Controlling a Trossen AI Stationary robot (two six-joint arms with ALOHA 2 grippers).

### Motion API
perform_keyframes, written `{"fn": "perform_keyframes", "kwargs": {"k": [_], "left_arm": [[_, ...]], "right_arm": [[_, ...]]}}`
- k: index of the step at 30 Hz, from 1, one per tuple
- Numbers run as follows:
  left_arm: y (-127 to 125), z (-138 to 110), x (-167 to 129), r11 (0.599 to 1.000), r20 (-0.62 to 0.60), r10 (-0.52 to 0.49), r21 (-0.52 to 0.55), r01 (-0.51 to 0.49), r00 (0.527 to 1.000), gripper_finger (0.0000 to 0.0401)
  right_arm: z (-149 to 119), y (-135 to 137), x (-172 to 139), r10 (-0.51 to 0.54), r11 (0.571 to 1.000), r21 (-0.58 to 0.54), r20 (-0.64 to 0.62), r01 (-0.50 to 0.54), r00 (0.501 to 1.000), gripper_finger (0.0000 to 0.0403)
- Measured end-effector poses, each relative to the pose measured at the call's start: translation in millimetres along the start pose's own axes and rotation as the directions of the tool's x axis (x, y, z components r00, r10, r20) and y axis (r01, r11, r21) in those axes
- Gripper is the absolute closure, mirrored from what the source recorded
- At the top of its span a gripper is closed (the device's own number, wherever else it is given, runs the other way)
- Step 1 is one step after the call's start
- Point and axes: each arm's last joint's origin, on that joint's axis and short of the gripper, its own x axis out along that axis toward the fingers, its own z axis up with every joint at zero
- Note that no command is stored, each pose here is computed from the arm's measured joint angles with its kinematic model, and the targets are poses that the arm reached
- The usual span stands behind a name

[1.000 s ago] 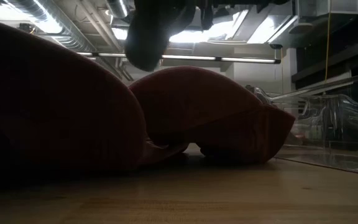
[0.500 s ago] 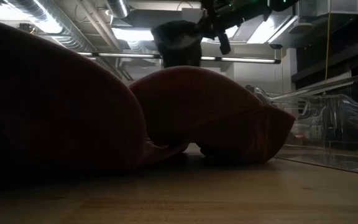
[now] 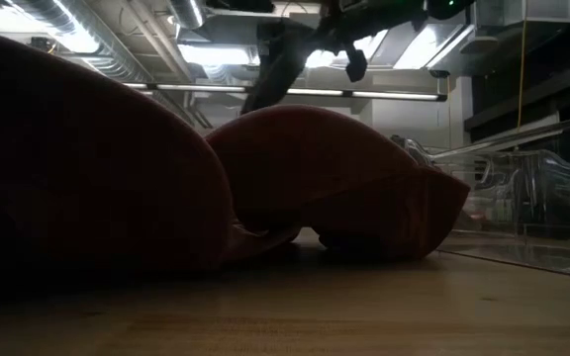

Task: Pick & Place hat
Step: Put the right gray cap into the top transparent bin

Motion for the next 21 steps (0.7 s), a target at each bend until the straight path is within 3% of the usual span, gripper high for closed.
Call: {"fn": "perform_keyframes", "kwargs": {"k": [8,16,21], "left_arm": [[-24.6,7.0,38.5,0.971,-0.121,0.136,0.212,-0.109,0.983,0.0194],[-44.2,-7.8,58.7,0.945,-0.213,0.210,0.293,-0.143,0.954,0.0192],[-46.0,-19.2,67.9,0.908,-0.285,0.338,0.348,-0.232,0.897,0.0192]], "right_arm": [[-19.0,-13.1,21.2,-0.027,0.992,0.121,-0.021,0.030,0.999,0.0395],[-19.6,-11.2,24.2,0.030,0.988,0.153,-0.020,-0.027,0.999,0.0394],[-20.0,-9.9,24.1,0.065,0.983,0.174,-0.042,-0.057,0.997,0.0398]]}}
